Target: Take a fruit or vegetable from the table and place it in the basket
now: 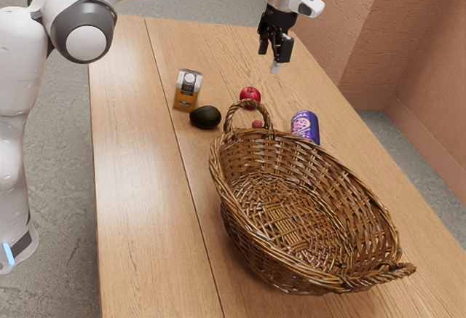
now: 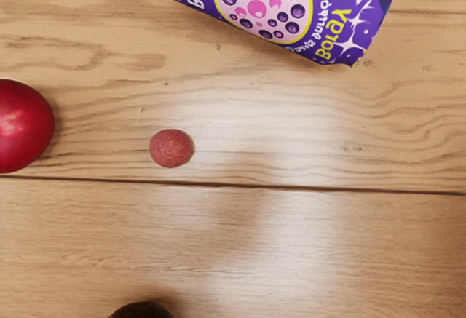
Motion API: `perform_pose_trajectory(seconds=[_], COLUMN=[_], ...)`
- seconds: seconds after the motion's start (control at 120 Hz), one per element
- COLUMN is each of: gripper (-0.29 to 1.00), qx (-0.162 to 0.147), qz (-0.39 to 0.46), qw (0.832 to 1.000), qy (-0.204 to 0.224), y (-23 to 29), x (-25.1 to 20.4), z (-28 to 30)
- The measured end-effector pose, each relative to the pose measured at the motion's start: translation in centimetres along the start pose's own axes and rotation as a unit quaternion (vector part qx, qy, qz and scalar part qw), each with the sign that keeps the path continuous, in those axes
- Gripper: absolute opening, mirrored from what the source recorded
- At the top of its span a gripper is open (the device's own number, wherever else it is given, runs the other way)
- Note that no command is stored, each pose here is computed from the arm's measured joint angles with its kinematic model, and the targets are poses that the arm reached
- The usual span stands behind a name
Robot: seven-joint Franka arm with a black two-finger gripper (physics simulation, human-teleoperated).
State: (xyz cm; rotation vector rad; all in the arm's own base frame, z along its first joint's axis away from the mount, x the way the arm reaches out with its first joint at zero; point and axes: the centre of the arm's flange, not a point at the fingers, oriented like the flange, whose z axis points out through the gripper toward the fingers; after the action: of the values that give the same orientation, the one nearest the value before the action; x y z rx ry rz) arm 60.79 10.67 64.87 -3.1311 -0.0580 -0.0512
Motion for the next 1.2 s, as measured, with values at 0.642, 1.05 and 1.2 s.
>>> perform_pose_trajectory(seconds=[0.642,1.05,1.2], gripper=[0.7,0.7,0.7], qx=[-0.004,0.021,0.017], qz=[-0.009,-0.017,-0.004], qw=[0.998,0.999,0.999], qy=[-0.059,-0.034,-0.029], y=[-1.7,-9.9,-10.0], x=[-2.7,0.0,2.1], z=[5.1,9.3,12.4])
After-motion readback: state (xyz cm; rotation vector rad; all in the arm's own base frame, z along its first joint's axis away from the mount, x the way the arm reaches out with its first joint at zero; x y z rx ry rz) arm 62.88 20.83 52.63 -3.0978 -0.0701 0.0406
